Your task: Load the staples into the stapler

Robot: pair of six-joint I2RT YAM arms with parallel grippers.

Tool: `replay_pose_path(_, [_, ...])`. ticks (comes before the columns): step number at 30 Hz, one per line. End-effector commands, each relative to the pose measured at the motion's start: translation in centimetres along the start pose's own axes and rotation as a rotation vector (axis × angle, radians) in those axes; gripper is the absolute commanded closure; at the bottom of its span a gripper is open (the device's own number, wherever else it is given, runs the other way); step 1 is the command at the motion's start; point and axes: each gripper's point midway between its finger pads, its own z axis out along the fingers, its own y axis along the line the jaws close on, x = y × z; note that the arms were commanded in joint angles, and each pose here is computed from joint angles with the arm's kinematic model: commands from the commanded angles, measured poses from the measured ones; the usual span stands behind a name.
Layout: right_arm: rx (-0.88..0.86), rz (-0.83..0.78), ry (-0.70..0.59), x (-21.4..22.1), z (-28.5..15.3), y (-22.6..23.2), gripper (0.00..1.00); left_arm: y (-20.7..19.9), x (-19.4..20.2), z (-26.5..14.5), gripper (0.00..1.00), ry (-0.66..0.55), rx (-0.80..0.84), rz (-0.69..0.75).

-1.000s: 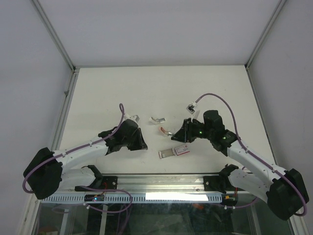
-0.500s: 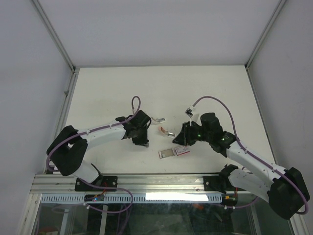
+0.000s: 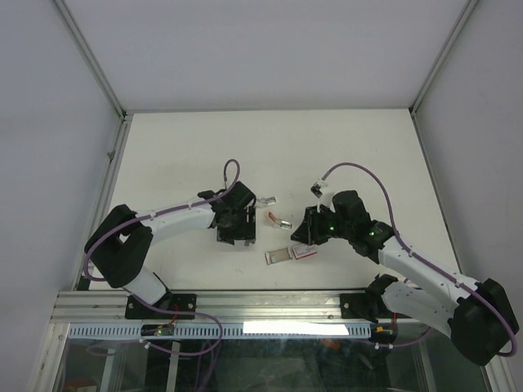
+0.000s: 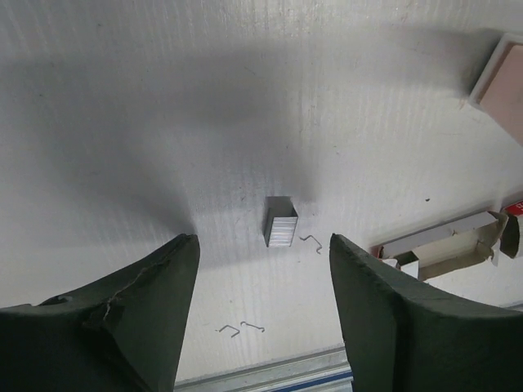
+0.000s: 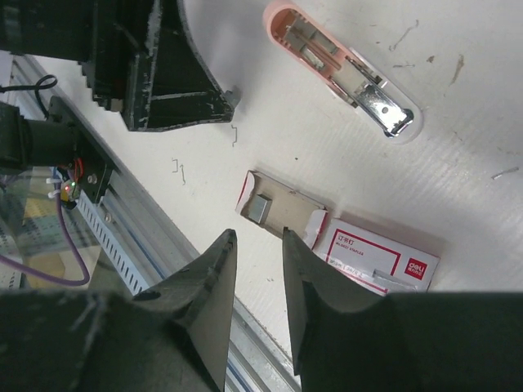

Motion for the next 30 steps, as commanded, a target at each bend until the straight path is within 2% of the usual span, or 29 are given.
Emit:
replay_pose_path(1, [0.088, 0.022, -0.09, -3.1, -0.2, 1.0, 0.68, -1.6, -4.0, -3.6, 0.28, -0.149, 0.085, 0.008])
replay_pose_path(5, [0.209, 0.072, -0.11, -3.9, 0.6, 2.2, 0.67, 0.6, -8.5, -7.1, 0.18, -0.281, 0.198, -0.03])
replay_pose_path(8, [0.274, 0.101, -0.108, -3.9, 1.8, 3.8, 0.63, 4.7, -12.6, -10.2, 0.11, -0.437, 0.208, -0.084])
replay_pose_path(12, [0.357, 0.112, -0.093, -3.4, 4.2, 5.9, 0.56, 8.9, -15.7, -14.7, 0.04, -0.61, 0.28, -0.145])
replay_pose_path(17, [0.493, 0.132, -0.034, -1.9, 8.4, 6.3, 0.53, 13.7, -17.4, -18.1, 0.01, -0.794, 0.128, -0.154])
replay_pose_path(20, [0.571, 0.143, -0.001, -1.1, 10.5, 6.3, 0.53, 14.2, -17.3, -18.6, 0.01, -0.835, 0.096, -0.14])
replay_pose_path(30, [0.757, 0.177, 0.046, 0.0, 14.5, 5.1, 0.53, 11.0, -15.9, -17.6, 0.01, -0.807, 0.041, -0.007])
